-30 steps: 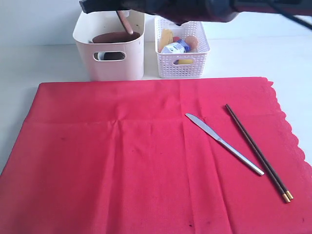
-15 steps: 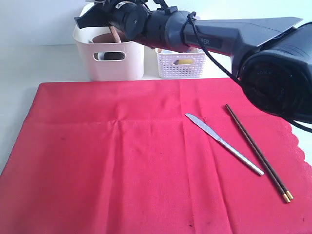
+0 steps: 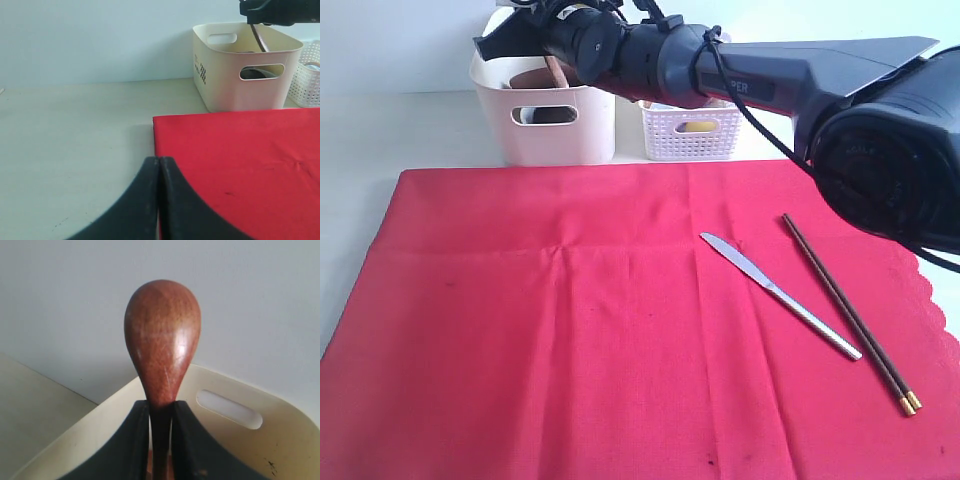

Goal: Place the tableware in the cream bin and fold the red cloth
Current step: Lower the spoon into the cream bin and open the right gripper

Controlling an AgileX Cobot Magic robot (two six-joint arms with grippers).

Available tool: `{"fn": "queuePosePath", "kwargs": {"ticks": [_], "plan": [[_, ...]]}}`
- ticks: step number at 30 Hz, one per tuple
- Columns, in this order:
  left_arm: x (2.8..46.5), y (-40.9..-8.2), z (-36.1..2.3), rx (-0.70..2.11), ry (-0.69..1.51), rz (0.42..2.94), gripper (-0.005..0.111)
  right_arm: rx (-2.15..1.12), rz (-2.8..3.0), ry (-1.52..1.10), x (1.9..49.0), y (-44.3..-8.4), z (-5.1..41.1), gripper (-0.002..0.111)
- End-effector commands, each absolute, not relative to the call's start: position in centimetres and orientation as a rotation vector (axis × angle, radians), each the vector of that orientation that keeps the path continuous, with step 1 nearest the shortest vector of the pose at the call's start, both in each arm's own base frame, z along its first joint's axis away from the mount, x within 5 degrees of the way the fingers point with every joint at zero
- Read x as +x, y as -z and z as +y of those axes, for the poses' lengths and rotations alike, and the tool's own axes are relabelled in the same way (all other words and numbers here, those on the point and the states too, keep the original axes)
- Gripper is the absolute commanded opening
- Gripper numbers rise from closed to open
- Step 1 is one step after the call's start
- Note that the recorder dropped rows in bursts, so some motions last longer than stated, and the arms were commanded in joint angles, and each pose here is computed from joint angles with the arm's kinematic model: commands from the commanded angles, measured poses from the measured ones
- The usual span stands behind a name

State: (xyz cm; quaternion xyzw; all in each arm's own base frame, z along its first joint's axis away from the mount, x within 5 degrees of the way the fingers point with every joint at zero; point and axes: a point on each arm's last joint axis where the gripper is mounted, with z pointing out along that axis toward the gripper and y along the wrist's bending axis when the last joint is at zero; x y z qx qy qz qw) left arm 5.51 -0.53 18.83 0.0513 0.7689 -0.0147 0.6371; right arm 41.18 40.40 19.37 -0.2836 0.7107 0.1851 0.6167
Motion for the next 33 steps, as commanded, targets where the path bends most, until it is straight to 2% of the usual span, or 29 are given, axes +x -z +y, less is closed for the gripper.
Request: {"fn": "queuePosePath", "kwargs": {"ticks": [1,24,27,33], "plan": [[5.47,-18.90,-0.54,0.107,0.044,1.747,0.001,-0.642,1.621,-0.426,41.37,-20.00,40.30,0.000],[5.47,-18.90,-0.54,0.107,0.044,1.747,0.001,-0.595,1.671,-0.474,41.33,-19.78,40.29,0.000],[5.47,-18.90,-0.54,0.107,0.044,1.747,0.001,-0.573,1.683,-0.488,41.35,-19.75,40.27,0.005],[5.47,-18.90,-0.54,0.107,0.044,1.747,0.001,-0.587,1.695,-0.496,41.26,-19.62,40.34,0.026]]}}
